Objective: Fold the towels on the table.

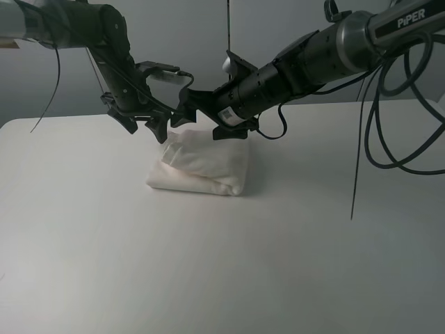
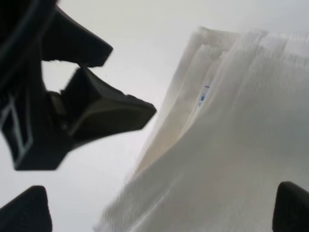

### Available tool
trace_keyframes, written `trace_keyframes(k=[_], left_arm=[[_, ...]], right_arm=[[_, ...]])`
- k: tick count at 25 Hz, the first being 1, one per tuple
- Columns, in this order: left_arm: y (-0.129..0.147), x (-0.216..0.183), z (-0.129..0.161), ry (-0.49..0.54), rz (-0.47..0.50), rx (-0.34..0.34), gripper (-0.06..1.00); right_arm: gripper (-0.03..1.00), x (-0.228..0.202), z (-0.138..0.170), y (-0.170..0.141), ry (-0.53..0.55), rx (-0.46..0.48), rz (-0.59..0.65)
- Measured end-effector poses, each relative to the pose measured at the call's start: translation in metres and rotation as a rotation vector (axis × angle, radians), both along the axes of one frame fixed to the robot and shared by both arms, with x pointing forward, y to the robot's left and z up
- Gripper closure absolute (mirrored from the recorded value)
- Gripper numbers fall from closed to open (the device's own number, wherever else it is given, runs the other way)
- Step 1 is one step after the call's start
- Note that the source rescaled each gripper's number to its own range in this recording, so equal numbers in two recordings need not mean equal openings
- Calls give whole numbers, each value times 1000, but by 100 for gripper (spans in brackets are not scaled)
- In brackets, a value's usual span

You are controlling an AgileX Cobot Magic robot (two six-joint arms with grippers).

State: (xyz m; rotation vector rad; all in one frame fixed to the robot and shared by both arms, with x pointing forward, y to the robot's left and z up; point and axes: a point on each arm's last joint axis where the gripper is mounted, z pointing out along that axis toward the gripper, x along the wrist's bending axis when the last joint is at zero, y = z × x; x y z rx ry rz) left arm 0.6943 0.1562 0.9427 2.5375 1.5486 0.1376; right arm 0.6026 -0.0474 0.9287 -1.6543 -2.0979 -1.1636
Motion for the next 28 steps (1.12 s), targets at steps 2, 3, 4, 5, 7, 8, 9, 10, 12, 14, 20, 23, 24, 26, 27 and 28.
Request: trace_keyframes(k=[2,3,4,5,7,8,9,10,12,14,20,23,24,26,27,28], left_arm=[[1,-3,15,-23,-16,-4,-4],[1,-4,25,-39,-26,-5,-4],[2,-6,34,-56,-31,-6,-4],[3,-8,44,-71,-38,-3,-4],[6,-12,62,-104,-51,2,-4],[6,-15,71,-116,-56,-1,-4],[8,-18,81,-131,-58,-2,-4],[8,-21,91,-150,-62,-8,-4],[9,-30,113,-181,-64,-17,-4],[14,-40,138,-224,-60,-26,-4],[26,-74,200,-332,-53,-53,-4],[31,-92,222,-377,-49,-78,-4],[33,-100,226,-381,-49,-82,-4],[38,-116,228,-370,-35,-84,-4],[41,-128,229,-363,-31,-86,-4],[44,-137,224,-339,-24,-82,-4]], right_arm=[[-2,-2,10,-2,-37,-28,27],[-2,-3,17,-4,-57,-40,38],[-2,-4,23,-6,-75,-63,47],[-2,-6,31,-8,-100,-89,54],[-2,-10,50,-14,-149,-136,65],[-2,-12,59,-16,-175,-165,68],[-2,-15,72,-20,-205,-188,66],[-2,-19,85,-23,-231,-200,59],[-2,-26,109,-32,-326,-281,88],[-3,-34,129,-46,-397,-371,110],[-3,-73,198,-83,-535,-498,82],[-3,-97,221,-101,-540,-540,60],[-3,-106,226,-107,-538,-548,51],[-3,-123,229,-119,-533,-566,44],[-3,-132,228,-124,-532,-567,38],[-3,-142,229,-130,-535,-563,33]])
